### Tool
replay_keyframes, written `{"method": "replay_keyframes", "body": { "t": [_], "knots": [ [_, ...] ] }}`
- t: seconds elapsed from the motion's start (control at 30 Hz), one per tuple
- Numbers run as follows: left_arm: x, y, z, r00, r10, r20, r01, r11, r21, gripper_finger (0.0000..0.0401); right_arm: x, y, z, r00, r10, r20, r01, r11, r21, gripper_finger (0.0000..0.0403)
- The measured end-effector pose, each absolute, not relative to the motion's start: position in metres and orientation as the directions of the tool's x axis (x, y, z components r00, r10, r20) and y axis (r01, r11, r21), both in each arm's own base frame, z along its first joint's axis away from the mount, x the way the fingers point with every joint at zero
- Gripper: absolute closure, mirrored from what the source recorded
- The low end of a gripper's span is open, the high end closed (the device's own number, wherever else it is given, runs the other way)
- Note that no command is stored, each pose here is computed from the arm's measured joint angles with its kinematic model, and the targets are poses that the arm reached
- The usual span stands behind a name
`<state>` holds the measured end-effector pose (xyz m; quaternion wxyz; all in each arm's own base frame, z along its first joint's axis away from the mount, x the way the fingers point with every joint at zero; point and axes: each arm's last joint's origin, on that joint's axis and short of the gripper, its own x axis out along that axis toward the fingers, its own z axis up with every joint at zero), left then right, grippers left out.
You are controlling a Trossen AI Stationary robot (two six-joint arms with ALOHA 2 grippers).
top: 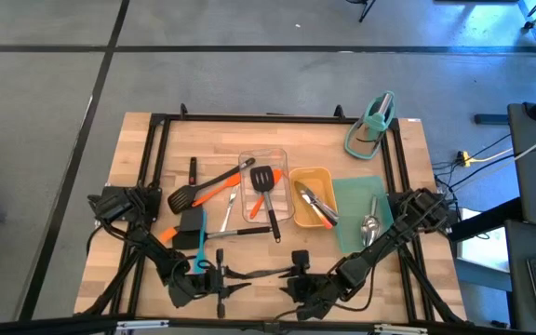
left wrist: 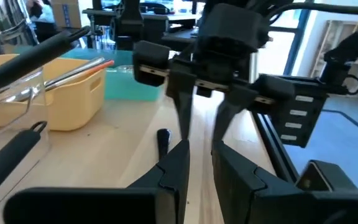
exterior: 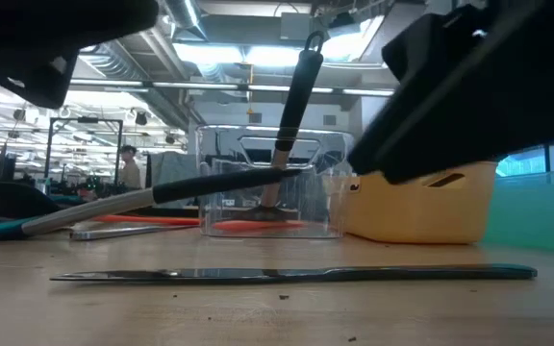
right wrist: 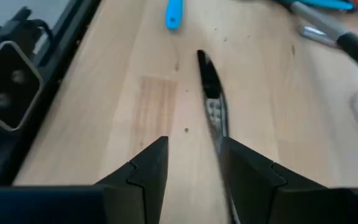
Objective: Pick & Place Kitchen Items
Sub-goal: Put the black table knife into the yellow bin
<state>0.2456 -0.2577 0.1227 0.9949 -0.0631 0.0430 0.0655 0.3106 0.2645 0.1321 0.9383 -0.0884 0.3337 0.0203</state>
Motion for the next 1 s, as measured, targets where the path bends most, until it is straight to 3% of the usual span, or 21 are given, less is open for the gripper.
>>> {"method": "replay_keyframes", "body": {
  "t": [0.23, 0.5, 0.7, 1.0],
  "knots": [
    [0.247, -0.259, 0.132, 0.985, 0.170, -0.040, -0.173, 0.982, -0.082, 0.0338, 0.317, 0.267, 0.142, 0.813, 0.007, -0.583, -0.084, 0.991, -0.105, 0.0252],
    [0.259, -0.247, 0.146, 0.974, 0.225, 0.039, -0.222, 0.973, -0.057, 0.0338, 0.324, 0.248, 0.180, 0.786, 0.092, -0.611, -0.201, 0.973, -0.112, 0.0252],
    [0.265, -0.241, 0.144, 0.969, 0.246, 0.027, -0.244, 0.969, -0.042, 0.0338, 0.318, 0.221, 0.164, 0.789, 0.112, -0.604, -0.181, 0.982, -0.054, 0.0252],
    [0.264, -0.242, 0.143, 0.973, 0.231, 0.021, -0.230, 0.973, -0.025, 0.0338, 0.267, 0.185, 0.150, 0.944, 0.230, -0.235, -0.229, 0.973, 0.033, 0.0252]
  ]
}}
